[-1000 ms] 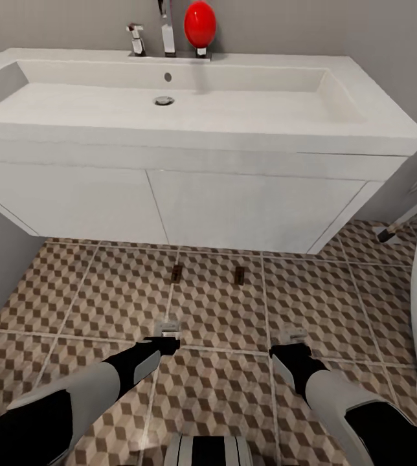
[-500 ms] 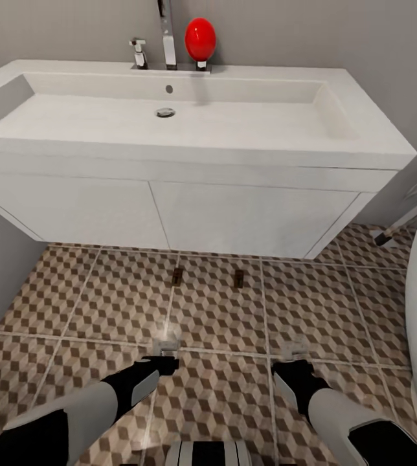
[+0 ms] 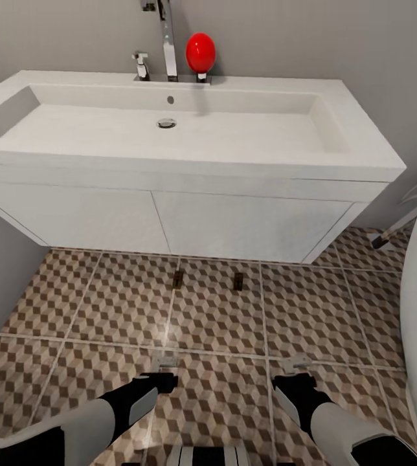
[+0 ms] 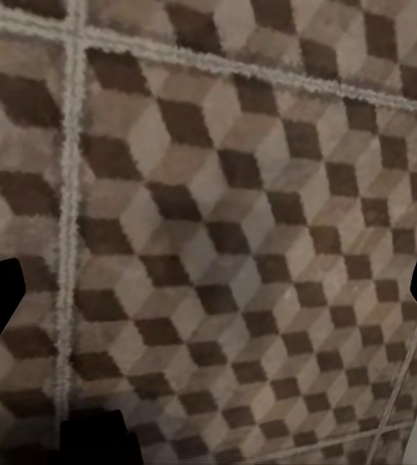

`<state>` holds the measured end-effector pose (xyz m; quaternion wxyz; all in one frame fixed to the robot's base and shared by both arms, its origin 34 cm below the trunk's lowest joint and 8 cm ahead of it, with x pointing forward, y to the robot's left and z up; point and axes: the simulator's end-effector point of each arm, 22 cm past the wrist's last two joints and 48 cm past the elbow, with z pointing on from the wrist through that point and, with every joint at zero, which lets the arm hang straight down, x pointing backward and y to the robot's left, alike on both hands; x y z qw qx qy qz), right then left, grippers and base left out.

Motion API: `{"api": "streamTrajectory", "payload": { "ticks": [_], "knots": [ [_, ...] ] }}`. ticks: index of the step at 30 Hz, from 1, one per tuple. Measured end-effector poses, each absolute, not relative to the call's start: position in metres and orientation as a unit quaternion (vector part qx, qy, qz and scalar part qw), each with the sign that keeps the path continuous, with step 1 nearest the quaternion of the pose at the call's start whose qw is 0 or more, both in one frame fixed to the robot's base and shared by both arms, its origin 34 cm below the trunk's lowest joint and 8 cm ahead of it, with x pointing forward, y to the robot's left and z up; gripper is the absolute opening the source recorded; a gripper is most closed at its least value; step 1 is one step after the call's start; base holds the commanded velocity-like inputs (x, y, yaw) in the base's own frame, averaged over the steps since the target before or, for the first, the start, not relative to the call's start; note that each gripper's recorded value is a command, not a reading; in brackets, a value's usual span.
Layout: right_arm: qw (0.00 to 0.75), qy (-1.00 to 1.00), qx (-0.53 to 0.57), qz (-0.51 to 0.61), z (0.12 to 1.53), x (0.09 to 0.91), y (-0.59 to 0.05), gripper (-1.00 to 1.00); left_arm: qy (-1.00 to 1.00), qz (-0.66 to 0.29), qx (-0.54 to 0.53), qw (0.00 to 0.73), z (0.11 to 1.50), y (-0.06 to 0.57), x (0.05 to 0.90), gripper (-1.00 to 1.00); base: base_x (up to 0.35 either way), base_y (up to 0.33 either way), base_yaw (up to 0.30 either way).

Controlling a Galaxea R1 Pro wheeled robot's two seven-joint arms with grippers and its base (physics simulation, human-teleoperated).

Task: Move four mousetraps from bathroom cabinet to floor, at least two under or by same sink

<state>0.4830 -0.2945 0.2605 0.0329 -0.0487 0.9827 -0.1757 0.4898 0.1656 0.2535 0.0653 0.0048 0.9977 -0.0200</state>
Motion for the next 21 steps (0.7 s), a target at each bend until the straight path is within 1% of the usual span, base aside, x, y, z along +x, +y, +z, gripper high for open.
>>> {"api": "streamTrajectory", "payload": {
  "ticks": [9, 21],
  "knots": [
    [0.040, 0.983, -0.045, -0.175, 0.277, 0.466, -0.294, 1.00, 0.999, -0.020, 0.004, 0.050, 0.270, 0.166, 0.467, 1.00, 0.000, 0.000, -0.039],
    [0.073, 0.982, -0.036, -0.172, 0.302, 0.453, -0.293, 1.00, 0.999, -0.020, 0.003, 0.034, 0.294, 0.167, 0.440, 1.00, 0.000, 0.000, -0.020]
  ]
}}
